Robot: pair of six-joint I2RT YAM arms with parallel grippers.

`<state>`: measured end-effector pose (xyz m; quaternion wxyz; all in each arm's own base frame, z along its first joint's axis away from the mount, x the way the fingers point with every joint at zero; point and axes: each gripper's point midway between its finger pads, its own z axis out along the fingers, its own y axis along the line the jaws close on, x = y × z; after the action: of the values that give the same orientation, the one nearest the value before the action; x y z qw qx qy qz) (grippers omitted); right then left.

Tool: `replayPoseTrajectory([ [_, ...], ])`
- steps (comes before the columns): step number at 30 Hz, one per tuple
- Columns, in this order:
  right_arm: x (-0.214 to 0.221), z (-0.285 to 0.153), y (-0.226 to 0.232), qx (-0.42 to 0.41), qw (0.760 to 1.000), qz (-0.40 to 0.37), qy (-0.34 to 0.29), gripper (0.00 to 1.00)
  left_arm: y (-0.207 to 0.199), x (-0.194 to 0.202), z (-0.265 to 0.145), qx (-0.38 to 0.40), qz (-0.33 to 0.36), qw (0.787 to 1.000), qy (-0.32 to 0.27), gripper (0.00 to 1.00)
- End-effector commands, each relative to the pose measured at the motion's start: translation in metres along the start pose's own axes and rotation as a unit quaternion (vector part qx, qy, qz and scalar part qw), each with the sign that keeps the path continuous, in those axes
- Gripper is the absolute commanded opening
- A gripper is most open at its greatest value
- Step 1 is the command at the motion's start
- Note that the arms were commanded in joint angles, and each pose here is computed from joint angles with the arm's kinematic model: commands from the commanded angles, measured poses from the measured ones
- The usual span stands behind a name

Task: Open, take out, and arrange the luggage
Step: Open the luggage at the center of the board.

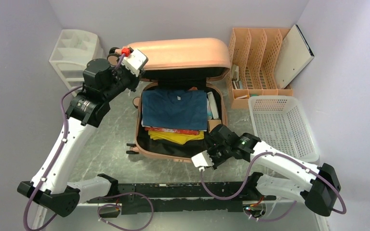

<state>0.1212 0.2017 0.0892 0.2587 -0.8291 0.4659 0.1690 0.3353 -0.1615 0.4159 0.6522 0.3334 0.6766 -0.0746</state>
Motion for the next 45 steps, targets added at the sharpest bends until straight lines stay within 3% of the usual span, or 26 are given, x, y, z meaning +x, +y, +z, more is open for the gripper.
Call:
replayPoseTrajectory([
  [1,-0.036,-0.032,0.092,-0.196,0.978,-0.01,-0.071,0.0,-0.011,0.018,0.017,0.024,-0.024,0.999,0.034,0.32],
  [6,-0.042,-0.036,0.095,-0.207,0.975,-0.007,-0.082,0.0,-0.015,0.016,0.017,0.037,-0.029,0.998,0.029,0.41],
  [24,-0.033,-0.045,0.099,-0.248,0.968,-0.016,-0.046,0.0,-0.018,0.01,0.019,0.048,-0.035,0.998,0.023,0.51],
  [27,-0.039,-0.036,0.08,-0.205,0.977,-0.011,-0.054,0.31,-0.019,0.01,0.02,0.051,-0.036,0.998,0.022,0.54],
  [30,-0.059,-0.028,0.048,-0.147,0.985,-0.003,-0.086,0.49,-0.02,0.011,0.022,0.056,-0.038,0.997,0.024,0.55],
  [33,-0.08,-0.021,0.02,-0.11,0.986,0.01,-0.121,0.55,-0.02,0.015,0.025,0.057,-0.042,0.997,0.027,0.55],
  [38,-0.114,-0.004,-0.017,-0.082,0.983,0.038,-0.157,0.56,-0.018,0.02,0.027,0.059,-0.053,0.996,0.029,0.55],
  [45,-0.139,0.024,-0.028,-0.101,0.98,0.099,-0.143,0.56,-0.018,0.022,0.024,0.061,-0.051,0.996,0.03,0.56],
])
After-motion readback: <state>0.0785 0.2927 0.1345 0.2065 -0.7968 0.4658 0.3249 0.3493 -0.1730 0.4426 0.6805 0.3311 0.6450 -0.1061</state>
